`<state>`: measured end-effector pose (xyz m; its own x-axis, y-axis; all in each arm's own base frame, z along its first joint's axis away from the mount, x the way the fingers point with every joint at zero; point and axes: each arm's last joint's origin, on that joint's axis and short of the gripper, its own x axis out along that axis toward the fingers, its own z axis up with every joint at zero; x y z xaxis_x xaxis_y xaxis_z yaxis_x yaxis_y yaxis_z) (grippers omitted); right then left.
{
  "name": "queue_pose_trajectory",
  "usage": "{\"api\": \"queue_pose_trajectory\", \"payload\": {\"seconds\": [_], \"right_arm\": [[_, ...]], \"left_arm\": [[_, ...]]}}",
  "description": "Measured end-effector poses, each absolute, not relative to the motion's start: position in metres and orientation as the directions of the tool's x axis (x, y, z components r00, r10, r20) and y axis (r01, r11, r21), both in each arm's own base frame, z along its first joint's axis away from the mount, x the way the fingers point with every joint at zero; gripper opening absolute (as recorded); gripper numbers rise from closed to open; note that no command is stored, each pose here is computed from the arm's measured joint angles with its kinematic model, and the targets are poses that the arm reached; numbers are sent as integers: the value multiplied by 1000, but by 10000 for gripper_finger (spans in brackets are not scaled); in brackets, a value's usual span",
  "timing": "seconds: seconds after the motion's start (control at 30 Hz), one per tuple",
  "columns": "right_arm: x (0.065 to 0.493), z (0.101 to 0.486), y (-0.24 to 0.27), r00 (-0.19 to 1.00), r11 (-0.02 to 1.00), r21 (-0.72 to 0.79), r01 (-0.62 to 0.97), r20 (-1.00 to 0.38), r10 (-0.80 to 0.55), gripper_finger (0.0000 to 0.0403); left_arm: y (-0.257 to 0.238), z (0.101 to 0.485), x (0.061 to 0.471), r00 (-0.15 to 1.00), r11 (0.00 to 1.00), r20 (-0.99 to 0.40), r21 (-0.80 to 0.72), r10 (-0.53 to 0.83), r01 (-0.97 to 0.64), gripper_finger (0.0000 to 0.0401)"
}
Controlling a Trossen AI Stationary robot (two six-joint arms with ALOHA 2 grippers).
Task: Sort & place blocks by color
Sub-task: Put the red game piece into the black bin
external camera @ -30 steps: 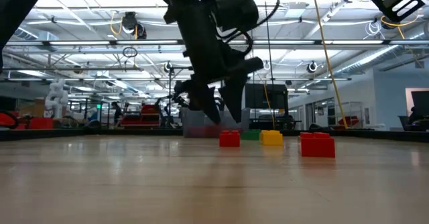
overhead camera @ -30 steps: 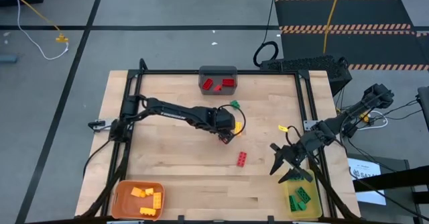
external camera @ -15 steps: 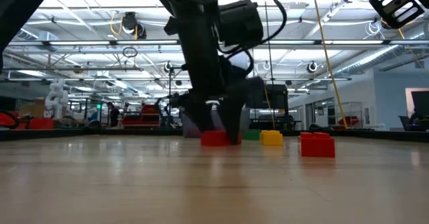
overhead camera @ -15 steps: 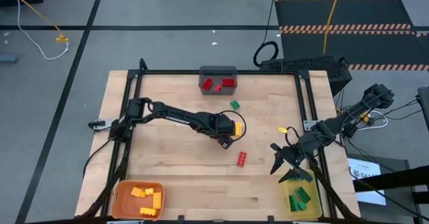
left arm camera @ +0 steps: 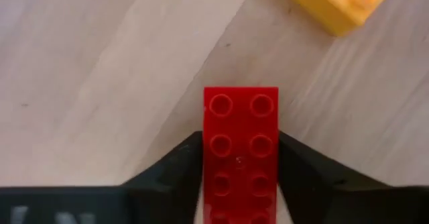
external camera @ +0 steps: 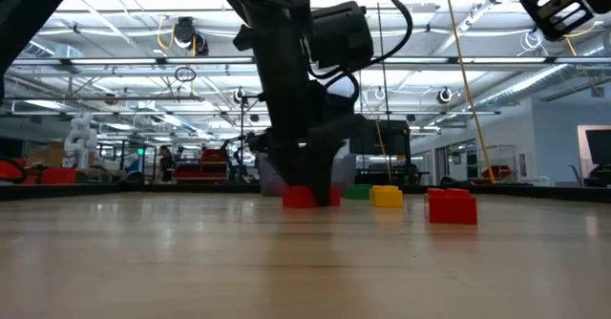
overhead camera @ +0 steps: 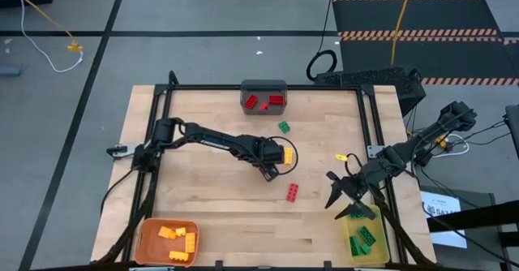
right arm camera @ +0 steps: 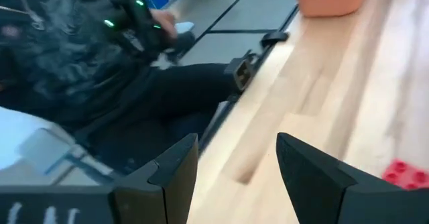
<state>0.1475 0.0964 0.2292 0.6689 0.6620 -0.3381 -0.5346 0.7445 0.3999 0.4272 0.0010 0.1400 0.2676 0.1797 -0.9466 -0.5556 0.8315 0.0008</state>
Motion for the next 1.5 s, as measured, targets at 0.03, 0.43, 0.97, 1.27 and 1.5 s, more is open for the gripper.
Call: {"api": "queue_pose_trajectory", "payload": {"seconds": [0.03, 0.43, 0.97, 1.27, 1.5], "right_arm": [[148, 229, 96, 682, 758, 381, -530, -341, 647, 192], [157, 226, 82, 932, 901, -354, -249, -341, 124, 192], [210, 207, 86, 973, 628, -763, -153, -227, -39, 204], [227, 207, 89, 996, 618, -784, -57, -88, -20, 239], [234, 193, 89, 990, 606, -791, -88, -134, -32, 232]], "left_arm": [[2, 143, 426, 267, 844, -947, 9, 180, -537, 151], [-1, 244, 422, 640, 964, -760, -238, -112, -115, 142], [-22, 274, 410, 663, 935, -692, -354, -286, 34, 142], [-37, 272, 411, 658, 926, -688, -377, -306, 37, 145], [-41, 275, 413, 679, 924, -663, -379, -314, 56, 145]]}}
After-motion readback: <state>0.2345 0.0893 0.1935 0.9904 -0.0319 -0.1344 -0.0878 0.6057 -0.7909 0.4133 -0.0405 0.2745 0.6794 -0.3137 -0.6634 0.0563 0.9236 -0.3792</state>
